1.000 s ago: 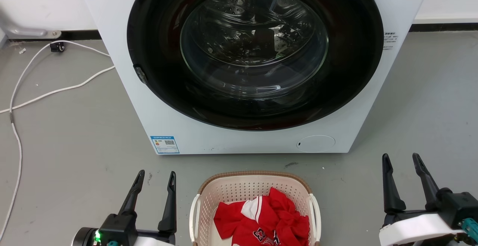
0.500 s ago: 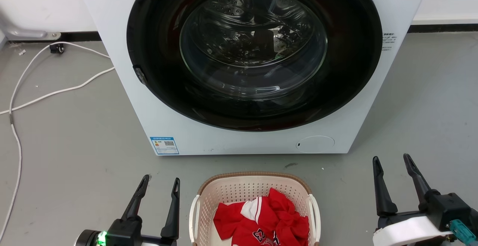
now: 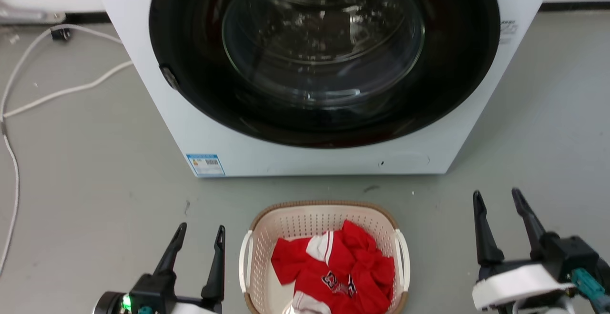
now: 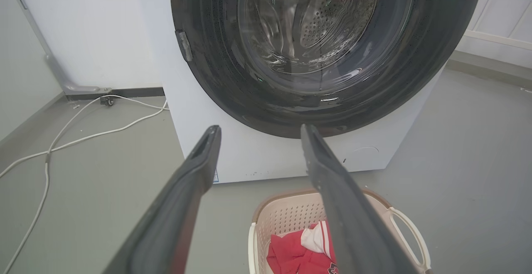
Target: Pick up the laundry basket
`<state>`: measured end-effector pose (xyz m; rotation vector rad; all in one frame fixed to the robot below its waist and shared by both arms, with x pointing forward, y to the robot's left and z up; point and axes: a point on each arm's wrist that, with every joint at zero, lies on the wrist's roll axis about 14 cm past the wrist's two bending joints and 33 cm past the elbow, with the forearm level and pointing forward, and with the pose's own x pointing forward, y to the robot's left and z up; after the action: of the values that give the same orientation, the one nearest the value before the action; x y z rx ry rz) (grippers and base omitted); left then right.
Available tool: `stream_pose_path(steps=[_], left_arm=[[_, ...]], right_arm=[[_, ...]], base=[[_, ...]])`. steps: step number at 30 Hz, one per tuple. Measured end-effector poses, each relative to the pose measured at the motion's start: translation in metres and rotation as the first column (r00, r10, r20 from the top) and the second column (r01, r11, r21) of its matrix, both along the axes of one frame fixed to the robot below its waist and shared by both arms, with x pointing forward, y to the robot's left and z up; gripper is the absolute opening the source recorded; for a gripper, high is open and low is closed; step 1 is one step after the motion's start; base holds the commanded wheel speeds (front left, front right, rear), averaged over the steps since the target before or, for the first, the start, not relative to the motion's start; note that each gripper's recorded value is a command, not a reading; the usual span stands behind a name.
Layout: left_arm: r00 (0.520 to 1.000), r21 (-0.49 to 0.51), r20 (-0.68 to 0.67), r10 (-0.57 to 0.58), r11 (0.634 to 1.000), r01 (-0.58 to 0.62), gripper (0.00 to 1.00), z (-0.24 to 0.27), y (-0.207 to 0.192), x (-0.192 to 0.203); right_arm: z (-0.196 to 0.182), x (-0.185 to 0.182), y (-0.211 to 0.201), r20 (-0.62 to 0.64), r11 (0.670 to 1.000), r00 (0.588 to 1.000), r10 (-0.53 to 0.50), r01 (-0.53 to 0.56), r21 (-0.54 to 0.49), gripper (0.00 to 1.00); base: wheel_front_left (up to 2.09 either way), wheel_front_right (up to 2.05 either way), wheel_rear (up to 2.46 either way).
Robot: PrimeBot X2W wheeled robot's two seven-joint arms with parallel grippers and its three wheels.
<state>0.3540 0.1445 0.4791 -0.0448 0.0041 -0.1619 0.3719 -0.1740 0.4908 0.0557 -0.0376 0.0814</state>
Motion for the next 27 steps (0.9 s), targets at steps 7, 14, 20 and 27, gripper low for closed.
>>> stream_pose_path(steps=[7, 14, 20, 27], left_arm=[[0.987, -0.028, -0.159, 0.018, 0.999, -0.023, 1.00, -0.056, 0.008, 0.036], [0.951, 0.008, -0.310, -0.006, 1.000, 0.008, 1.00, -0.121, 0.013, 0.073], [0.897, -0.011, -0.440, -0.039, 0.999, 0.038, 1.00, -0.178, 0.016, 0.097], [0.774, 0.005, -0.622, -0.118, 0.988, 0.154, 1.00, -0.247, 0.009, 0.097]], right_arm=[[-0.033, 0.045, 0.013, -0.080, 0.999, 0.996, 0.045, -0.047, -0.027, 1.00], [-0.098, 0.080, 0.015, -0.237, 0.998, 0.970, 0.053, -0.062, -0.030, 1.00], [-0.158, 0.099, 0.016, -0.375, 0.996, 0.925, 0.058, -0.079, -0.042, 1.00], [-0.243, 0.085, 0.015, -0.626, 0.999, 0.779, 0.046, -0.019, 0.050, 1.00]], base=[[0.00, 0.00, 0.00], [0.00, 0.00, 0.00], [0.00, 0.00, 0.00], [0.00, 0.00, 0.00]])
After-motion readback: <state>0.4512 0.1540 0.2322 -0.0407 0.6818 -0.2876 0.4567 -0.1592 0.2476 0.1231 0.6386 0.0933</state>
